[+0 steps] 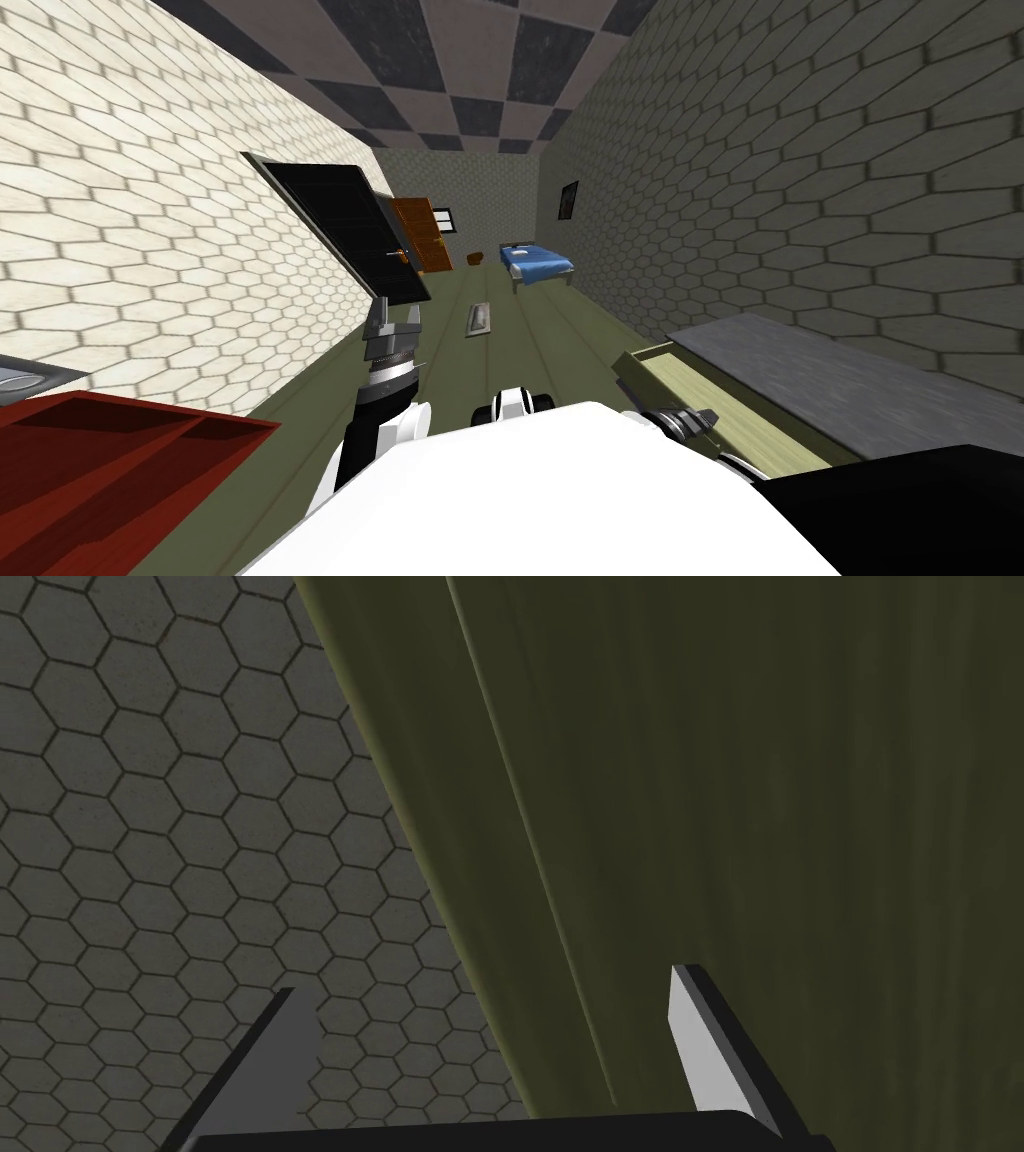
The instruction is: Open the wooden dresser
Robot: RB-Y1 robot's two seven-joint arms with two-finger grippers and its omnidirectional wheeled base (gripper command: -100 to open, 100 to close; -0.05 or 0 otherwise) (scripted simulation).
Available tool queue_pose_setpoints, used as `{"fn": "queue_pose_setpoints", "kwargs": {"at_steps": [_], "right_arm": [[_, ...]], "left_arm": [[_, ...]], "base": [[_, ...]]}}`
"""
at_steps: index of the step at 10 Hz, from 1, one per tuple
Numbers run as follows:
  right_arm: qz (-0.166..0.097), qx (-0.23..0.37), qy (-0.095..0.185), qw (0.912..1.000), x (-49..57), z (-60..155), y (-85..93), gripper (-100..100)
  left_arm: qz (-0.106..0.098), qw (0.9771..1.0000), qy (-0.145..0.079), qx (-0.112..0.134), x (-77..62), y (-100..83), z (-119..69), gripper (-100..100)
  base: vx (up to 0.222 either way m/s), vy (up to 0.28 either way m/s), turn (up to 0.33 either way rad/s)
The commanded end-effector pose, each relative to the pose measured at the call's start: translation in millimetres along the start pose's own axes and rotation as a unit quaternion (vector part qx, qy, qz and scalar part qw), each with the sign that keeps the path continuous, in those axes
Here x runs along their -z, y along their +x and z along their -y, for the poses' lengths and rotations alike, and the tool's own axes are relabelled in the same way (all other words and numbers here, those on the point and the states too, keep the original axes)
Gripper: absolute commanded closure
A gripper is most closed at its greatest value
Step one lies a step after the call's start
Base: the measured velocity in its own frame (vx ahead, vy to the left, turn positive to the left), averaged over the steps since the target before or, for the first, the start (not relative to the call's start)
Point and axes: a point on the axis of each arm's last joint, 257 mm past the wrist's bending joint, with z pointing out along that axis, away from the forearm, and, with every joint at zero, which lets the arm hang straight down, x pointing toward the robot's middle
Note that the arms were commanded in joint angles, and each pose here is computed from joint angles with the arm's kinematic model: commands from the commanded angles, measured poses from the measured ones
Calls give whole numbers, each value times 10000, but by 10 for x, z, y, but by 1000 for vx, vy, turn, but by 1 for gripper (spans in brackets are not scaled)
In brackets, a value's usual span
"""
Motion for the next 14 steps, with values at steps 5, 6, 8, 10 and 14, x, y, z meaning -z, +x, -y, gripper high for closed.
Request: {"fn": "queue_pose_setpoints", "kwargs": {"at_steps": [5,6,8,10,14], "right_arm": [[-65,-1,-101,9999,-557,247,-107,-100],[-70,-10,-115,9999,-636,292,-131,-100],[-70,-10,-115,9999,-636,292,-131,-100],[-80,-2,-176,9998,-617,242,-108,-100],[-87,11,-240,9997,-586,190,-92,0]], "left_arm": [[0,10000,-1,-1,0,0,-1,0],[0,10000,-1,-1,0,0,0,0],[0,10000,-1,-1,0,-1,0,0],[0,10000,-1,-2,0,-1,-1,0],[0,10000,-1,-2,0,-1,-1,0]], "base": [[-31,77,13],[-24,79,15],[-9,36,-2],[0,-3,0],[0,0,0]]}}
